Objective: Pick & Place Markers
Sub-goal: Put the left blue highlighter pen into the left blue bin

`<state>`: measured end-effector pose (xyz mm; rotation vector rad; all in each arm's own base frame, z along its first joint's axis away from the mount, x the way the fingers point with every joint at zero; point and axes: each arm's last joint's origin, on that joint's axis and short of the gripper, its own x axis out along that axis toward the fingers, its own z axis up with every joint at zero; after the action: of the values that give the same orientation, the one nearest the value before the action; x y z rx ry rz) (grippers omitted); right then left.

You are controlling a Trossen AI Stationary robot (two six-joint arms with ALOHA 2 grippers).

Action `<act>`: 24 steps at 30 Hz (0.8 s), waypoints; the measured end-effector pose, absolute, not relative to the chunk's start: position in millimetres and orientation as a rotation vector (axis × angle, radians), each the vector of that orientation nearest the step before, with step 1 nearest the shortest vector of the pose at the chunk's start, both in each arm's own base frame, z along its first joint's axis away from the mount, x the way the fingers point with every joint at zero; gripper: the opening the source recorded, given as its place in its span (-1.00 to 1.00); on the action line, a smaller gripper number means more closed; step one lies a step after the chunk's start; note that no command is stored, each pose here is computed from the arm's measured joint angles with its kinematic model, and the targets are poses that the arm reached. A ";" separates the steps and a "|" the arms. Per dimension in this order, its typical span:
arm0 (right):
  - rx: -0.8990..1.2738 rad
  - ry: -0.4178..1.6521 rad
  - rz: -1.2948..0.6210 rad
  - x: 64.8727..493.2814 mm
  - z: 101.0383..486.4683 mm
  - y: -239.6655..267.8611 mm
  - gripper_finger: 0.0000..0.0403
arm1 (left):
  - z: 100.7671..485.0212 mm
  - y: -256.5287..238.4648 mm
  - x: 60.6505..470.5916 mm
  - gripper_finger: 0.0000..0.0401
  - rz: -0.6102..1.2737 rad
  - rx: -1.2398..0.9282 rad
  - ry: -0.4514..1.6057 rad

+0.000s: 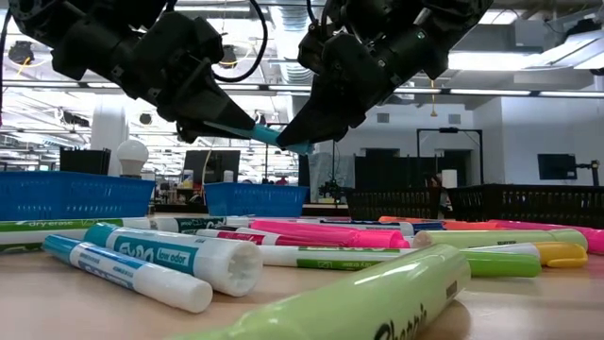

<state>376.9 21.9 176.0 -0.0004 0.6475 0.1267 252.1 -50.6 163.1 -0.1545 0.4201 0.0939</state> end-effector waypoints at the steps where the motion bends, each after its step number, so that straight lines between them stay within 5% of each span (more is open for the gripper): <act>1: 0.000 0.647 0.126 376.9 176.0 21.3 -0.67 | 163.1 -50.6 252.1 -0.42 0.097 -0.154 0.419; 11: -0.009 0.617 0.123 378.1 177.5 21.2 -0.67 | 163.8 -50.4 252.1 -0.64 0.106 -0.152 0.412; 17: -0.022 0.623 0.112 377.8 176.9 20.8 -0.66 | 163.9 -50.2 252.1 -0.61 0.111 -0.153 0.411; 24: -0.032 0.608 0.102 379.2 179.9 20.6 -0.43 | 163.3 -50.1 250.6 -0.64 0.132 -0.225 0.425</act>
<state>379.2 20.6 179.9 -0.0319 0.6078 0.1022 250.6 -50.1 163.3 -0.2253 0.4254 0.1315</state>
